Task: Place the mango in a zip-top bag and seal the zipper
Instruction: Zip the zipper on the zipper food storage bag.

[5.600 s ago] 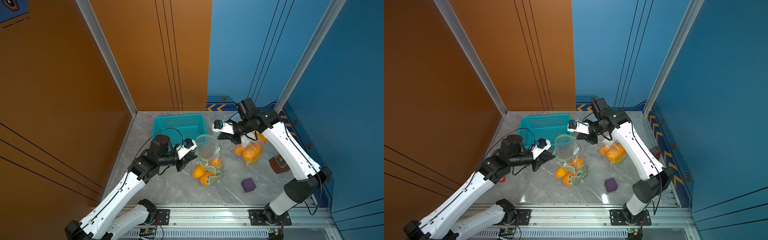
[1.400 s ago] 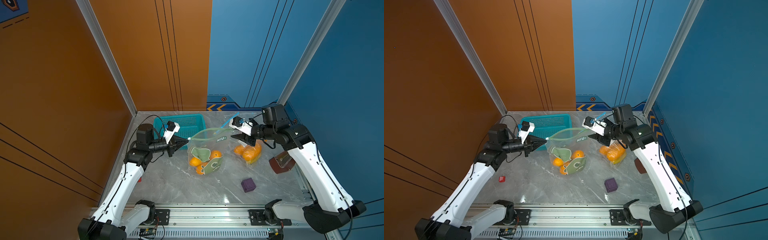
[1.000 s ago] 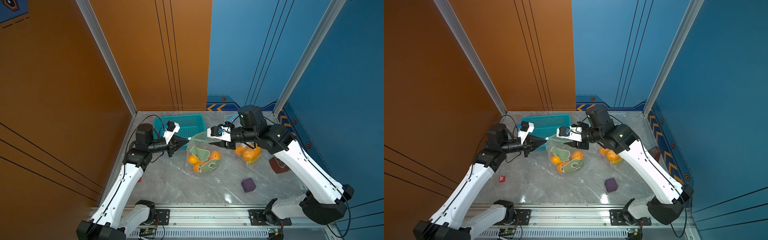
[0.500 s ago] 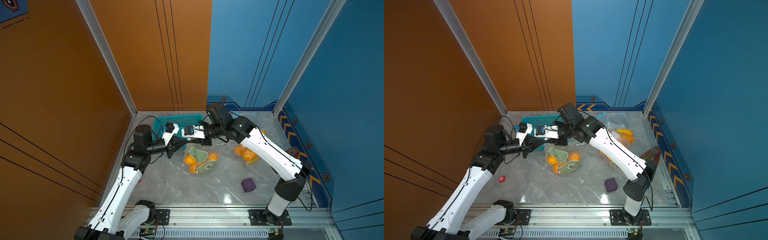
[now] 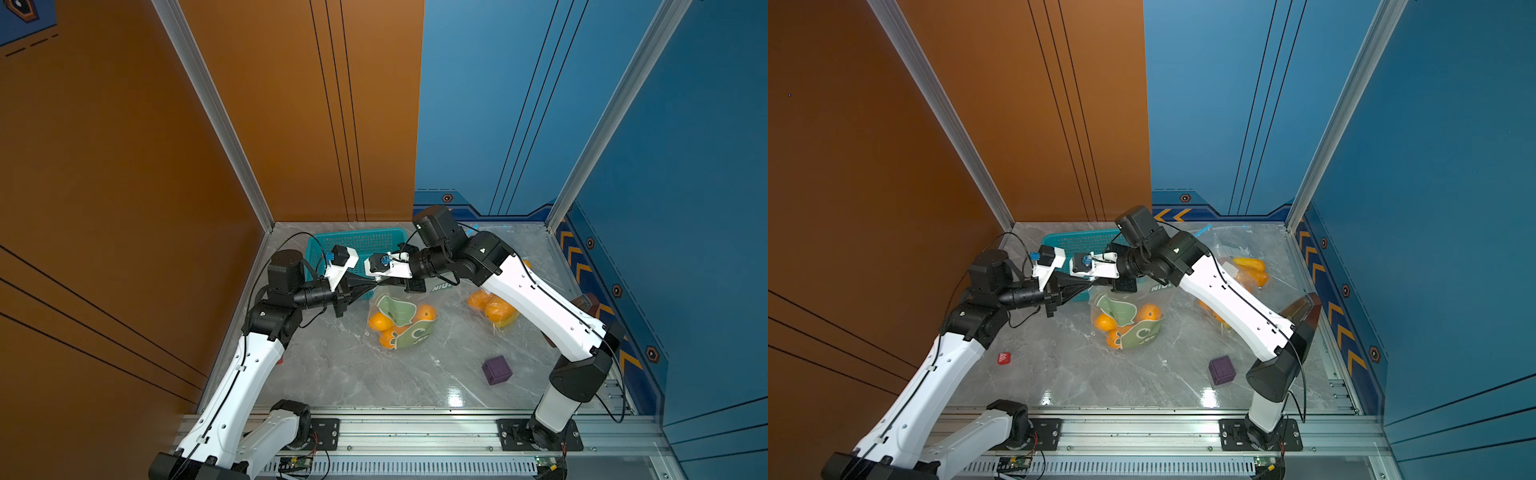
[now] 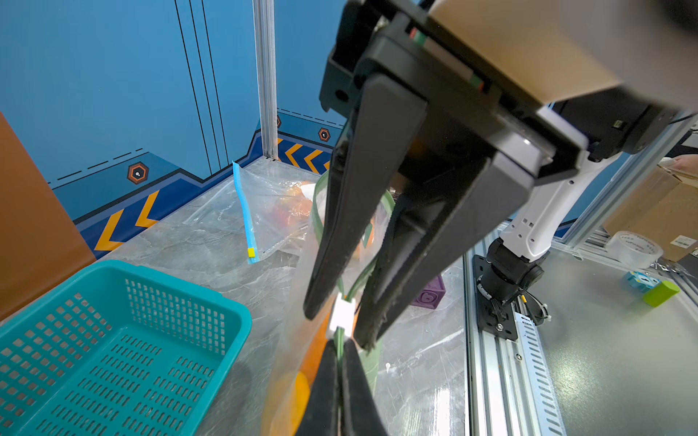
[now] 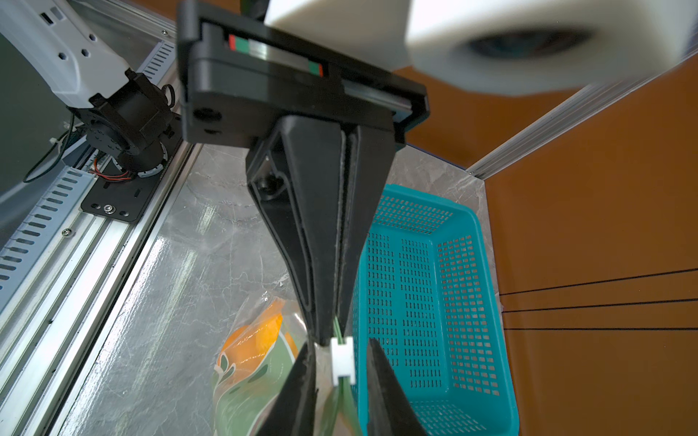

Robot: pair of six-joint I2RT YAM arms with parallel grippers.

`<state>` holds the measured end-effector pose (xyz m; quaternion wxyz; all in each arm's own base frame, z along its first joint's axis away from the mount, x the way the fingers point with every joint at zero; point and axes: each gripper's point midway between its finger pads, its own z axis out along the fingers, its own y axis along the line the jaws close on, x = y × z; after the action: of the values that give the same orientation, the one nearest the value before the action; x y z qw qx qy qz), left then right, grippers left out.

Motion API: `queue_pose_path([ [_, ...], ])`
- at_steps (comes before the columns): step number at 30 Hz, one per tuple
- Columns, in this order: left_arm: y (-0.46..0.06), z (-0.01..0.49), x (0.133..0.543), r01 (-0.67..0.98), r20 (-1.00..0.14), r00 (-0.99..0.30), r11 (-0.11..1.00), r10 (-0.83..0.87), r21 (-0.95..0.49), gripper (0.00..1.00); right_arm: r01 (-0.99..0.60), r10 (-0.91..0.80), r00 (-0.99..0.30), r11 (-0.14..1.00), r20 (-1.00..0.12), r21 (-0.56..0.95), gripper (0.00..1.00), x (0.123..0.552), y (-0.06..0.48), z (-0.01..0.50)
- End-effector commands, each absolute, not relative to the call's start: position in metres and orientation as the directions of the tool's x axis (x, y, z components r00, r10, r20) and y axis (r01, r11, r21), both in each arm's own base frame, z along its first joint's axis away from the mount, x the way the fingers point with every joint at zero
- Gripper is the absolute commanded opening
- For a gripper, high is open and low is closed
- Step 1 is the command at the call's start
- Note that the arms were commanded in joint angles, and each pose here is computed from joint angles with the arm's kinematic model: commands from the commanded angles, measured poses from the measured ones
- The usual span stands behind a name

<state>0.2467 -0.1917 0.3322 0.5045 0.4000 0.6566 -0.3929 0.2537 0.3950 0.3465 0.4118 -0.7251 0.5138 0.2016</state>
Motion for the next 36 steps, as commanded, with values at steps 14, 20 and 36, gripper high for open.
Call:
queue_pose_path([
  [14, -0.186, 0.333, 0.246, 0.906, -0.981, -0.135, 0.417, 0.142, -0.064, 0.0, -0.925, -0.653, 0.345, -0.116, -0.674, -0.362, 0.0, 0.264, 0.382, 0.333],
  [20, -0.166, 0.332, 0.263, 0.823, -0.978, -0.149, 0.567, 0.144, -0.042, 0.0, -0.926, -0.665, 0.325, -0.078, -0.673, -0.369, 0.0, 0.265, 0.353, 0.34],
  [36, -0.141, 0.325, 0.286, 0.695, -0.971, -0.204, 0.717, 0.129, -0.051, 0.0, -0.938, -0.729, 0.151, 0.107, -0.668, -0.33, 0.0, 0.278, 0.265, 0.327],
])
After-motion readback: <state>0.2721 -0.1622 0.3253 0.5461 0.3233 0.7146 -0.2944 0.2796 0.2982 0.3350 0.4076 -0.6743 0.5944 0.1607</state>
